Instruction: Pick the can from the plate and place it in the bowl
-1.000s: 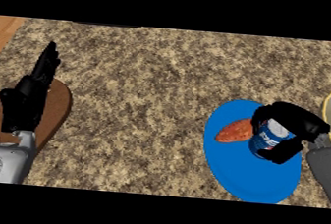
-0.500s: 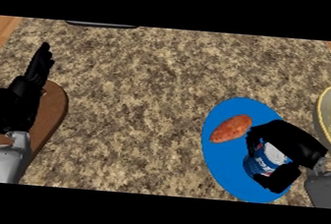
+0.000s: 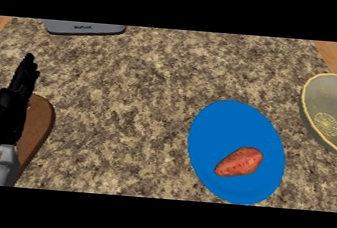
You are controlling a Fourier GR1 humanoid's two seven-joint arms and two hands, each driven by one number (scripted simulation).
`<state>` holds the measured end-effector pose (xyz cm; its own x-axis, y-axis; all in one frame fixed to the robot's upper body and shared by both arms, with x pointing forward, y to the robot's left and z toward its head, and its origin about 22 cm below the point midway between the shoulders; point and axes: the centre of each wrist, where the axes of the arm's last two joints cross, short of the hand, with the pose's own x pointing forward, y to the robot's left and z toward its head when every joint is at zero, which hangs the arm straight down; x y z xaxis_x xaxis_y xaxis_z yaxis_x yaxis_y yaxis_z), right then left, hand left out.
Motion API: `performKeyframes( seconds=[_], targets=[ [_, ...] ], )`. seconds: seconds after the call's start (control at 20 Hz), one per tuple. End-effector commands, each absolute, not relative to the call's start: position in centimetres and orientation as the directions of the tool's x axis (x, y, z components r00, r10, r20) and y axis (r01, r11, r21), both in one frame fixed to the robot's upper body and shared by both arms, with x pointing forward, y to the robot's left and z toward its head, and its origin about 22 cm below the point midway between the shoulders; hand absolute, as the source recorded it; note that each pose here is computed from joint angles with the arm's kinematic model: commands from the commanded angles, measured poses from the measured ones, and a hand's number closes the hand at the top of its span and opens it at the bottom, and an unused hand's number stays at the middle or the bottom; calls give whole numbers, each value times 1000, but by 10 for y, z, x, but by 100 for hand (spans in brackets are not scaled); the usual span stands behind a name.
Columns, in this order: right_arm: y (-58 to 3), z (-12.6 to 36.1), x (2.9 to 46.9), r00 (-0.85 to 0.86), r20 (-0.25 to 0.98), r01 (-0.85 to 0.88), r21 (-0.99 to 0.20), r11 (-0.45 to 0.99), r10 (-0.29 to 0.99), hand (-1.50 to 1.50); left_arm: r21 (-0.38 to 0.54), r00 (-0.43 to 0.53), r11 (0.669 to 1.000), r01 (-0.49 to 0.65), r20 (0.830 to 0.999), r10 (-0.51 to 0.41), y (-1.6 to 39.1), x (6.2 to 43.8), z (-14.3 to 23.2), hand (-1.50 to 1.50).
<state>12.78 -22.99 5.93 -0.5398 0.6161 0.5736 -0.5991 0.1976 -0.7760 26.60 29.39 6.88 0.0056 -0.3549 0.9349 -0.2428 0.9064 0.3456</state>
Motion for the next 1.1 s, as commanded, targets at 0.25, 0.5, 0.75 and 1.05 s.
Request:
performKeyframes(
  seconds=[0.25, 0.5, 0.75, 1.05],
  targets=[
    [-245, 123, 54, -494, 687, -397, -723, 565, 533, 150, 348, -12, 902, -256, 932, -363, 299, 258, 73, 0],
    [-275, 139, 48, -439, 611, -217, -783, 582, 658, 150, 321, -37, 918, -232, 940, -338, 286, 264, 76, 0],
    [-308, 126, 48, -366, 683, -128, -710, 693, 632, 150, 339, -42, 919, -202, 934, -354, 280, 281, 67, 0],
    [-371, 131, 81, -305, 736, 31, -627, 778, 605, 150, 343, -67, 925, -162, 932, -357, 265, 285, 83, 0]
  ],
)
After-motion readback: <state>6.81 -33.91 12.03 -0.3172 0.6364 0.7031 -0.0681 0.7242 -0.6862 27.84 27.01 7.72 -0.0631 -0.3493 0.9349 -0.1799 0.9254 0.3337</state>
